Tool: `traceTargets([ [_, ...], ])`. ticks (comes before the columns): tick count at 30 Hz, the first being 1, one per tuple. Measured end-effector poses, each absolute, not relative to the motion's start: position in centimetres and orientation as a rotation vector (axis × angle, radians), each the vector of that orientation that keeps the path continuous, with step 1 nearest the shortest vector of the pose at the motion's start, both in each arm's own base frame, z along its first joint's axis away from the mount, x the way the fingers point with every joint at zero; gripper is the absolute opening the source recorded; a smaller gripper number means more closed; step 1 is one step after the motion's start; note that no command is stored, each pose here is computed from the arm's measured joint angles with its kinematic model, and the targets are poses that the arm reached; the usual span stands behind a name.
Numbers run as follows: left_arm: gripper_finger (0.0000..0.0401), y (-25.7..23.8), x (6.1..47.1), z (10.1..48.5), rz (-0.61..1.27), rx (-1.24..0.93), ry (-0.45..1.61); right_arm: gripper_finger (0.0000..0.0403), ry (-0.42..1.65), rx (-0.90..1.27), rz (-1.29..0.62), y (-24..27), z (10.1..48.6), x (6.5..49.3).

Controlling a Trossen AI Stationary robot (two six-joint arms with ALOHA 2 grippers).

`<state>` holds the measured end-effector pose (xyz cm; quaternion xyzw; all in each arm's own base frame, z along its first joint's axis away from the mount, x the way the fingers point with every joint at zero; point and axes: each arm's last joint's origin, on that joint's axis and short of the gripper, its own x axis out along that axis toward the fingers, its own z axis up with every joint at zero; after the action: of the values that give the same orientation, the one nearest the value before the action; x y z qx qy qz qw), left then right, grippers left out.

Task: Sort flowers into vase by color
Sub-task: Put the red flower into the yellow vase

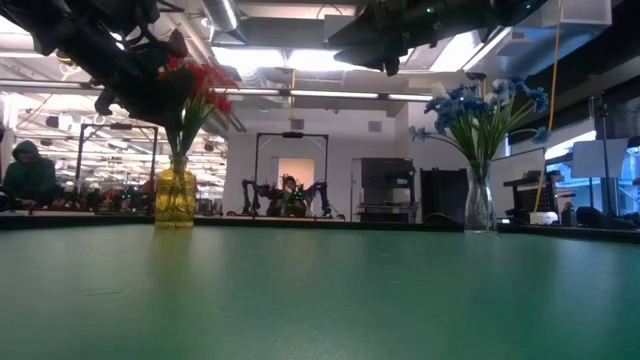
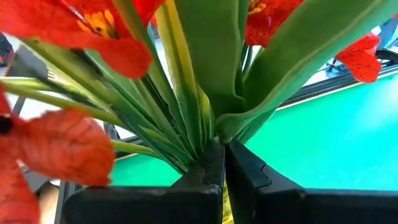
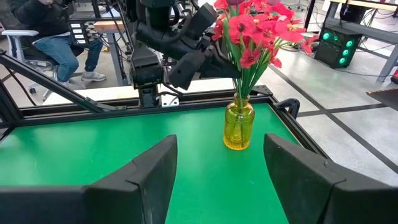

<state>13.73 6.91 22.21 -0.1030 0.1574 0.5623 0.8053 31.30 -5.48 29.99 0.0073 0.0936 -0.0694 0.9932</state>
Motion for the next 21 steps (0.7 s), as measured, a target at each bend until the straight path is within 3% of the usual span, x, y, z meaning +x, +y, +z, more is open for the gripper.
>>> traceTargets([
  [6,0.0012,6.9,13.7,22.1,1.186,-0.218,0.357,0.0237,0.188,0.015,-0.139,-5.5,30.0,31.3],
  [21,0.0194,6.4,14.0,23.1,1.023,-0.224,0.445,0.0237,0.187,0.022,-0.14,-5.5,30.0,31.3],
])
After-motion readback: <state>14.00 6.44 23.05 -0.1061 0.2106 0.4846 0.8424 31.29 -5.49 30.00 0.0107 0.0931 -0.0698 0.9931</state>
